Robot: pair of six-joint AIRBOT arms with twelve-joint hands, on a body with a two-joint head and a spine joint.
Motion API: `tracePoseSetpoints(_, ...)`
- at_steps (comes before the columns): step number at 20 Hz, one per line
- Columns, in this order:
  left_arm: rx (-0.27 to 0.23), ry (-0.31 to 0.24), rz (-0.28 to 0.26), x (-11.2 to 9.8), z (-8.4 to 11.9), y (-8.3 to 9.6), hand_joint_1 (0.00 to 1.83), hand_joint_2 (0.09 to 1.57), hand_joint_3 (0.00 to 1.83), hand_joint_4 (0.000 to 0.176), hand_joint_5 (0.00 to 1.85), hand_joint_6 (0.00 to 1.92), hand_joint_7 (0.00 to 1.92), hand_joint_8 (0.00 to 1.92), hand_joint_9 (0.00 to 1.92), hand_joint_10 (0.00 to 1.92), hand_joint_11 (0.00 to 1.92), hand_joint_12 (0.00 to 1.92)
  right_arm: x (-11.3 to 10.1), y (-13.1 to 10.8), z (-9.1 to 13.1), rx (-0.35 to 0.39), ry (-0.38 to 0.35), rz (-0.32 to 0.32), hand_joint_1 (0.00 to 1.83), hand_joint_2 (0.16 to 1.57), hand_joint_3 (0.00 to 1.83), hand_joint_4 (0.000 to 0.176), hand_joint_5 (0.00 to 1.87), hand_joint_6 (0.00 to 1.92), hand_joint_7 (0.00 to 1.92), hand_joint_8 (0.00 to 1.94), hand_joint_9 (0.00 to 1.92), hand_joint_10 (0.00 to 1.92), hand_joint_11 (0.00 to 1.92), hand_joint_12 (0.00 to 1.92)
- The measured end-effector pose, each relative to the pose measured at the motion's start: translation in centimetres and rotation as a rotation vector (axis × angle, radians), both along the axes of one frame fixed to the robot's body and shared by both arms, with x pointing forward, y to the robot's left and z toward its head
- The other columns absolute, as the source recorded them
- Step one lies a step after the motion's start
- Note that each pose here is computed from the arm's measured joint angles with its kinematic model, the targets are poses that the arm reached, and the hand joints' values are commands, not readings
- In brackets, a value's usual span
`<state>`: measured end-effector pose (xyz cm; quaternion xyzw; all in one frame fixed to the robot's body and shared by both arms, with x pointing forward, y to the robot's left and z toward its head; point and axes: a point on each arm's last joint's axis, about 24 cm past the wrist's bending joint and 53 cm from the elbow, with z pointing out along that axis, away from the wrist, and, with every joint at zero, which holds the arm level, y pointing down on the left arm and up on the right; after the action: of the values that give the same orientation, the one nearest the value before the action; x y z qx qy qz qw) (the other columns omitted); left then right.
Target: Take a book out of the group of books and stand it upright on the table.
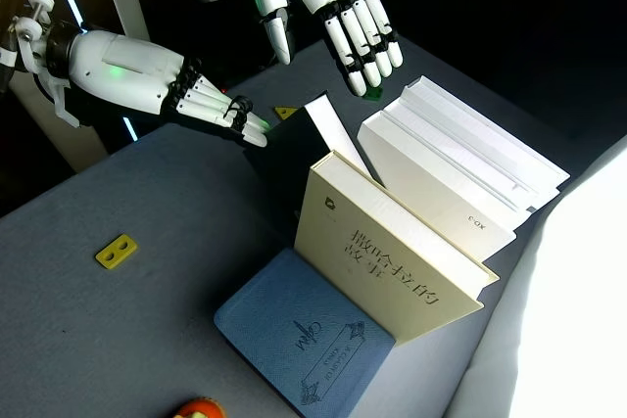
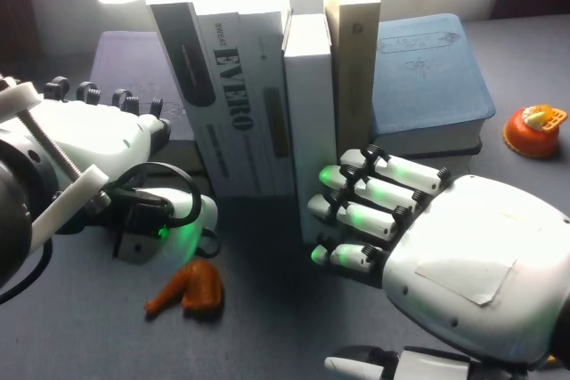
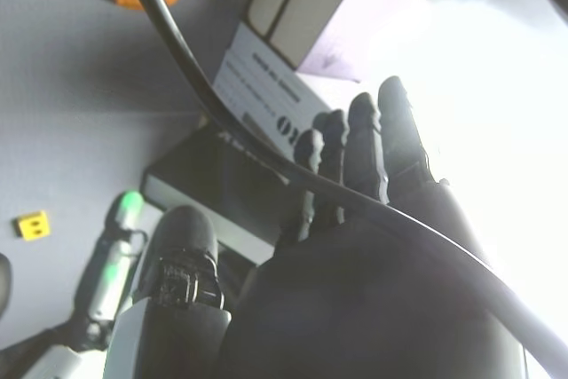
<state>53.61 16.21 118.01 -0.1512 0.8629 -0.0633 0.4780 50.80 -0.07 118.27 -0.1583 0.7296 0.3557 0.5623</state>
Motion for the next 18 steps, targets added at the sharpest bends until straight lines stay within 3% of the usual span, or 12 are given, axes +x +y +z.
tracePoseSetpoints(10, -0.001, 0.000, 0.002, 0.0, 0.0, 0.0, 0.00, 1.41, 0.00, 0.000, 0.08, 0.00, 0.08, 0.00, 0.03, 0.01, 0.02, 0.04, 0.0, -0.1, -3.8, -0.077, 0.045, 0.013, 0.00, 1.24, 0.00, 0.000, 0.55, 0.00, 0.21, 0.00, 0.10, 0.00, 0.00, 0.21)
tracePoseSetpoints(14, 0.000, 0.000, 0.003, 0.0, 0.0, 0.1, 0.05, 1.40, 0.00, 0.000, 0.10, 0.00, 0.11, 0.00, 0.06, 0.00, 0.00, 0.20, -0.9, -0.5, -3.9, -0.088, 0.060, 0.021, 0.00, 1.24, 0.00, 0.000, 0.56, 0.01, 0.22, 0.00, 0.11, 0.01, 0.00, 0.19)
tracePoseSetpoints(18, -0.001, 0.000, 0.001, 0.0, 0.0, 0.0, 0.02, 1.41, 0.00, 0.000, 0.10, 0.01, 0.10, 0.00, 0.05, 0.00, 0.00, 0.13, -1.9, -0.5, -4.0, -0.094, 0.079, 0.037, 0.00, 1.24, 0.00, 0.000, 0.54, 0.00, 0.23, 0.00, 0.11, 0.00, 0.00, 0.23)
